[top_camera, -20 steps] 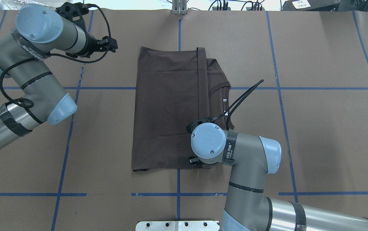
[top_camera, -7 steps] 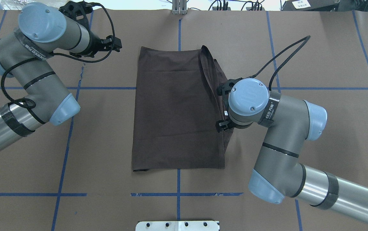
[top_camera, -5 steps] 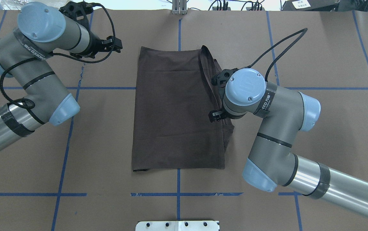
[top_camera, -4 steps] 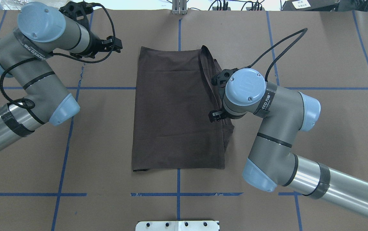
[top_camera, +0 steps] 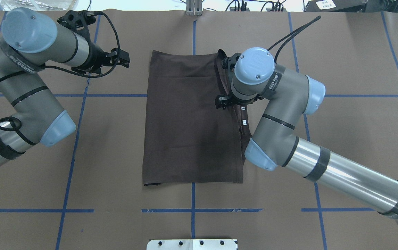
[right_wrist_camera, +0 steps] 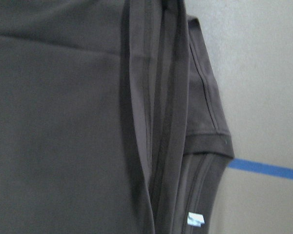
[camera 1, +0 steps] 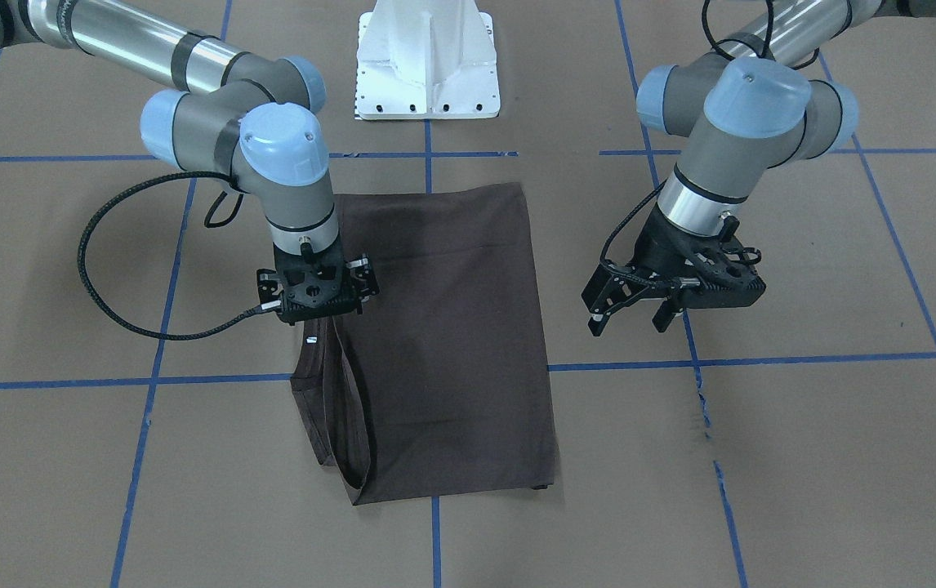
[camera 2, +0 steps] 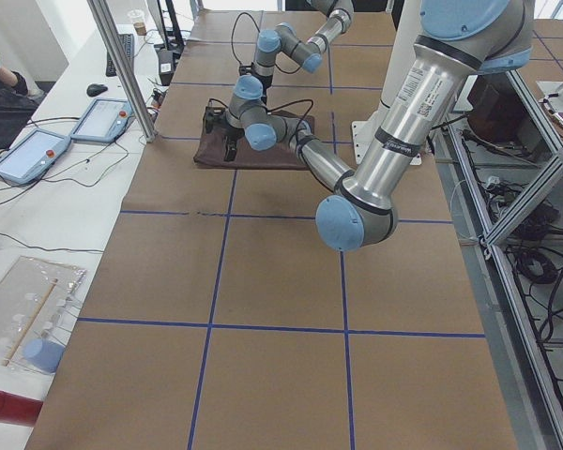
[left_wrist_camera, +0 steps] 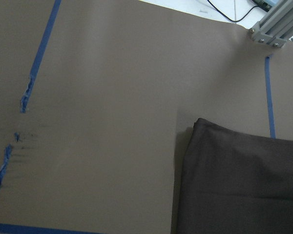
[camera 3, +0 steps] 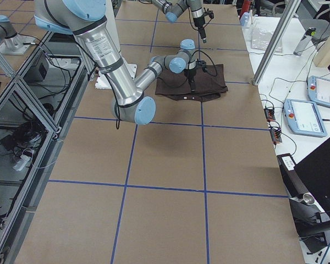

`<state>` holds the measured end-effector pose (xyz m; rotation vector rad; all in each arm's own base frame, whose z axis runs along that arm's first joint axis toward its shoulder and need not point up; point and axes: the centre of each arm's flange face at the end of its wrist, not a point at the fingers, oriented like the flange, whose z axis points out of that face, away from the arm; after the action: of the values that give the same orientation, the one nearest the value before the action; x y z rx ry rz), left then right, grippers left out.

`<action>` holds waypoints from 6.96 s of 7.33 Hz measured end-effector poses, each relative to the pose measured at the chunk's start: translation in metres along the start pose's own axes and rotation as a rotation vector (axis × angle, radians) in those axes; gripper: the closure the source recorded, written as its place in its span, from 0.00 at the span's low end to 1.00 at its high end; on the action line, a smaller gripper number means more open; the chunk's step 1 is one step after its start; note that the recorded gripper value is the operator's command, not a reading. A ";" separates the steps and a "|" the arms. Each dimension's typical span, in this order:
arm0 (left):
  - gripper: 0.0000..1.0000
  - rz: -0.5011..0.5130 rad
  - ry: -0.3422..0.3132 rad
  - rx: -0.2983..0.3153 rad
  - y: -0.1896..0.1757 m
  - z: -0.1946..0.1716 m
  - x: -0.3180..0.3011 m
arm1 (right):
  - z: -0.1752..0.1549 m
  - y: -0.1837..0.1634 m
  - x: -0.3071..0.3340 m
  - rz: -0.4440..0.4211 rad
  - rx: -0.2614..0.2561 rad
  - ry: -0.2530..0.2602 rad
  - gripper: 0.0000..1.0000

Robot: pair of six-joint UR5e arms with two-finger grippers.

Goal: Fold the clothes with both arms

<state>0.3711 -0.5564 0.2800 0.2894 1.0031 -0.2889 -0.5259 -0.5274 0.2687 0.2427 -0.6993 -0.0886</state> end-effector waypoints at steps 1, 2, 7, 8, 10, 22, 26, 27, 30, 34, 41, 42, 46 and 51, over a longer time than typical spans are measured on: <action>0.00 0.002 -0.004 -0.005 0.002 0.001 -0.005 | 0.014 -0.026 -0.006 0.018 0.003 0.016 0.00; 0.00 0.002 -0.006 -0.008 0.003 0.001 -0.008 | 0.026 -0.046 -0.008 0.031 0.004 0.029 0.00; 0.00 0.003 -0.010 -0.011 0.004 0.003 -0.011 | 0.055 -0.082 0.025 0.065 -0.002 0.087 0.00; 0.00 0.004 -0.008 -0.010 0.004 0.002 -0.009 | 0.055 -0.091 0.045 0.061 0.002 0.102 0.00; 0.00 0.005 -0.004 -0.009 0.003 0.000 -0.008 | 0.059 -0.103 0.086 0.057 0.000 0.136 0.00; 0.02 -0.496 -0.192 -0.167 0.289 0.035 0.074 | -0.116 -0.007 0.046 0.206 -0.183 -0.207 0.00; 0.08 -0.481 -0.229 -0.162 0.301 0.052 0.069 | -0.115 -0.005 0.044 0.203 -0.183 -0.207 0.00; 0.10 -0.480 -0.233 -0.163 0.303 0.054 0.067 | -0.115 -0.005 0.044 0.203 -0.183 -0.207 0.00; 0.26 -0.476 -0.244 -0.167 0.309 0.058 0.066 | -0.114 -0.005 0.044 0.202 -0.184 -0.207 0.00; 0.48 -0.470 -0.243 -0.172 0.312 0.059 0.068 | -0.112 -0.005 0.046 0.204 -0.185 -0.203 0.00; 1.00 -0.426 -0.234 -0.176 0.312 0.053 0.068 | -0.110 -0.004 0.050 0.206 -0.187 -0.199 0.00; 1.00 -0.395 -0.229 -0.182 0.311 0.048 0.069 | -0.110 -0.003 0.051 0.209 -0.188 -0.198 0.00; 1.00 -0.287 -0.185 -0.196 0.302 0.017 0.078 | -0.105 0.071 0.020 0.336 -0.197 -0.182 0.00; 1.00 -0.257 -0.183 -0.194 0.302 0.019 0.078 | -0.047 0.198 -0.051 0.541 -0.124 -0.082 0.00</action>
<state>0.5360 -0.2920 0.2543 -0.0434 0.8796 -0.4394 -0.5350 -0.3182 0.2516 -0.0749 -0.8177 0.3747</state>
